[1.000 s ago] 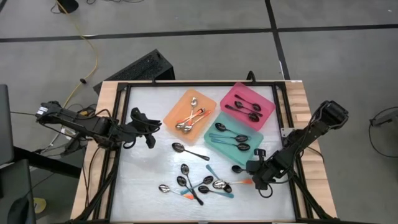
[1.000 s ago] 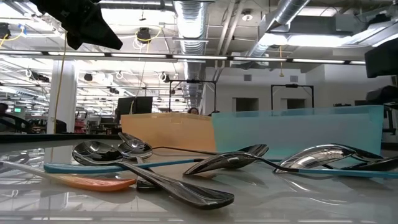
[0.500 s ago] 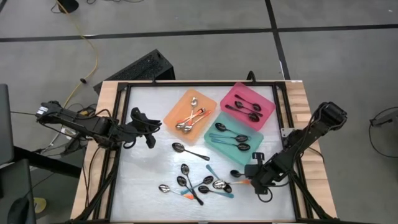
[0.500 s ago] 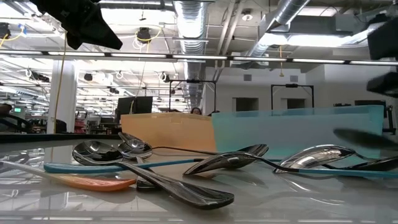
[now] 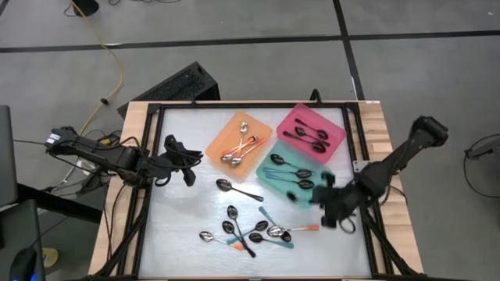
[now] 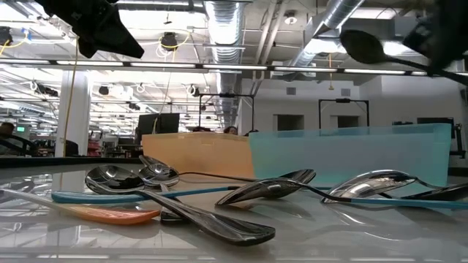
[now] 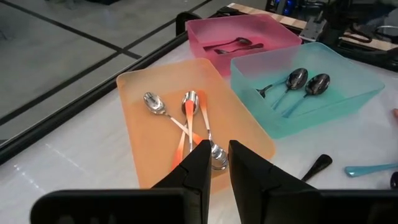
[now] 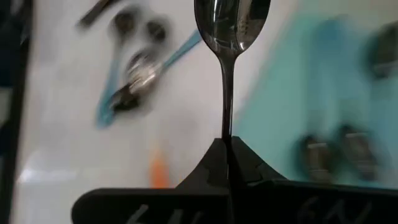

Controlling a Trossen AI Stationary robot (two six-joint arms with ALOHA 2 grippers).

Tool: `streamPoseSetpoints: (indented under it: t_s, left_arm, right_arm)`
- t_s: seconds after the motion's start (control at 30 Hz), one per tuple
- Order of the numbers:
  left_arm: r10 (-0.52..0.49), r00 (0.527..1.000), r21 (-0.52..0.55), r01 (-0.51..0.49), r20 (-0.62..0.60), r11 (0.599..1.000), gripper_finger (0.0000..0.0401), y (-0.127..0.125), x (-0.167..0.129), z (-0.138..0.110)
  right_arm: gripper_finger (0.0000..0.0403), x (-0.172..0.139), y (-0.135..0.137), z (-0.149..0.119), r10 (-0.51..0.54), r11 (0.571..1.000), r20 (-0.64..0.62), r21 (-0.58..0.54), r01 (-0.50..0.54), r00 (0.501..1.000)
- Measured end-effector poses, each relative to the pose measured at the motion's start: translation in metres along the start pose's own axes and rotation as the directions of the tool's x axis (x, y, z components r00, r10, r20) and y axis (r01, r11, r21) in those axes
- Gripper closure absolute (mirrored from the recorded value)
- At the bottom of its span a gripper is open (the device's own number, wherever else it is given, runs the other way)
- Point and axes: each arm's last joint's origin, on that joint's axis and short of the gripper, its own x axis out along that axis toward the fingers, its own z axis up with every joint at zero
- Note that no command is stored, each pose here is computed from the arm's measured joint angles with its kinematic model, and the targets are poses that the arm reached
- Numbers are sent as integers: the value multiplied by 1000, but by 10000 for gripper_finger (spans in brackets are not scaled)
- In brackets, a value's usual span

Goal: Sort silverware by color (type)
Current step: Put the black spoon into the pink bin

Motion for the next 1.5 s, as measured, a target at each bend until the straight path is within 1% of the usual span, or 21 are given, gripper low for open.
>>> streamPoseSetpoints:
  t_s: [0.07, 0.17, 0.3, 0.43, 0.53, 0.63, 0.7, 0.8, 0.87, 0.93, 1.0, 1.1, 1.17, 1.23, 1.37, 1.5]
  left_arm:
    - [0, 1000, -1, 0, 0, 1000, 360, 0, 0, 0]
    - [0, 1000, -7, 0, 0, 1000, 360, 0, 0, 0]
    - [-1, 1000, -15, 1, 0, 1000, 360, 0, 0, 0]
    - [1, 1000, -14, -1, 1, 1000, 360, 0, 0, 0]
    - [2, 1000, -11, -2, 0, 1000, 360, 0, 0, 0]
    - [3, 1000, -10, -3, -1, 1000, 360, 0, 0, 0]
    - [4, 1000, -9, -4, -3, 1000, 360, 0, 0, 0]
    - [5, 1000, -9, -5, -3, 1000, 360, 0, 0, 0]
    - [5, 1000, -8, -5, -4, 1000, 360, 0, 0, 0]
    - [5, 1000, -8, -5, -4, 1000, 360, 0, 0, 0]
    - [4, 1000, -8, -4, -4, 1000, 360, 0, 0, 0]
    - [2, 1000, -8, -2, -5, 1000, 360, 0, 0, 0]
    - [-1, 1000, -8, 1, -7, 1000, 360, 0, 0, -1]
    - [-1, 1000, -7, 1, -7, 1000, 360, 0, 0, -1]
    - [-1, 1000, 8, 1, -7, 1000, 360, 0, 0, -1]
    - [-2, 1000, -9, 2, -7, 1000, 360, 0, 0, -1]
  right_arm:
    - [400, -13, -19, 5, -73, 996, 63, 55, 69, 995]
    - [400, -29, -50, 12, -205, 972, 132, 144, 186, 970]
    - [400, -41, -90, 18, -371, 916, 129, 214, 340, 919]
    - [400, -42, -125, 21, -509, 848, 49, 199, 491, 859]
    - [400, -35, -146, 22, -571, 814, -2, 133, 566, 821]
    - [400, -27, -162, 21, -573, 815, -34, 82, 574, 819]
    - [400, -22, -172, 17, -563, 823, -44, 66, 564, 825]
    - [400, -9, -184, 6, -553, 830, -70, 43, 556, 830]
    - [400, -2, -192, 0, -556, 830, -67, 24, 558, 829]
    - [400, 5, -200, -5, -538, 842, -57, 12, 539, 841]
    - [400, 11, -207, -10, -507, 862, -26, 16, 507, 862]
    - [400, 17, -218, -14, -508, 860, 0, 51, 508, 861]
    - [400, 19, -226, -18, -523, 849, -36, 58, 524, 851]
    - [400, 21, -233, -20, -520, 850, -64, 54, 524, 852]
    - [400, 33, -249, -24, -473, 874, -115, 68, 482, 874]
    - [400, 47, -266, -29, -455, 876, -160, 94, 473, 876]
